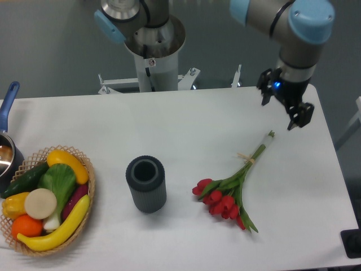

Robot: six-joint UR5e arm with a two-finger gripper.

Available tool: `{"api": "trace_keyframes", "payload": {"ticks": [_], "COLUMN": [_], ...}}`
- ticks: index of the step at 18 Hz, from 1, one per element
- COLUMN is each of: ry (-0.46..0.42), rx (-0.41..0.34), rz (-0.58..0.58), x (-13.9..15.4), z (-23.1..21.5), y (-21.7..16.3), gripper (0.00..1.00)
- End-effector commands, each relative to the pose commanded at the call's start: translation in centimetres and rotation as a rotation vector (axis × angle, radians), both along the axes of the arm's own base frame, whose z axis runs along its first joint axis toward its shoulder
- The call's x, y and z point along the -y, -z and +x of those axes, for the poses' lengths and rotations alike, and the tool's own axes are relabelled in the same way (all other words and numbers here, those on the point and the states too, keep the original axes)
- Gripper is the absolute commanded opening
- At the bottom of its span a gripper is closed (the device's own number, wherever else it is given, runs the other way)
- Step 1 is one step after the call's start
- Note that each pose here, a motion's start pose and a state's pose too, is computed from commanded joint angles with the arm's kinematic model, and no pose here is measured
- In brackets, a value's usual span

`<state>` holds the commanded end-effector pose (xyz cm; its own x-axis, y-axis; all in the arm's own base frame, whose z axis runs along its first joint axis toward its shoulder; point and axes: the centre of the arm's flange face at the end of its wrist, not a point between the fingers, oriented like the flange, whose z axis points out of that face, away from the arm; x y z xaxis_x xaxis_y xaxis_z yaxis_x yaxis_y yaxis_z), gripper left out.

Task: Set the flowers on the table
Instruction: 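Open the gripper to release the tulips and lift away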

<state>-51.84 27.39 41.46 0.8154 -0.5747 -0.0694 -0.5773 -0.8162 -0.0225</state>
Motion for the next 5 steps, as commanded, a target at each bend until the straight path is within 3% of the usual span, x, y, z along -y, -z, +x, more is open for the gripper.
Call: {"api": "trace_keyframes", "payload": {"ticks": [5], "ry": [0.025], "rx": [0.008], "rz": [0.063], "x": [2.2], "z": [-0.3], "y": [-0.2], "gripper": [1.0]}}
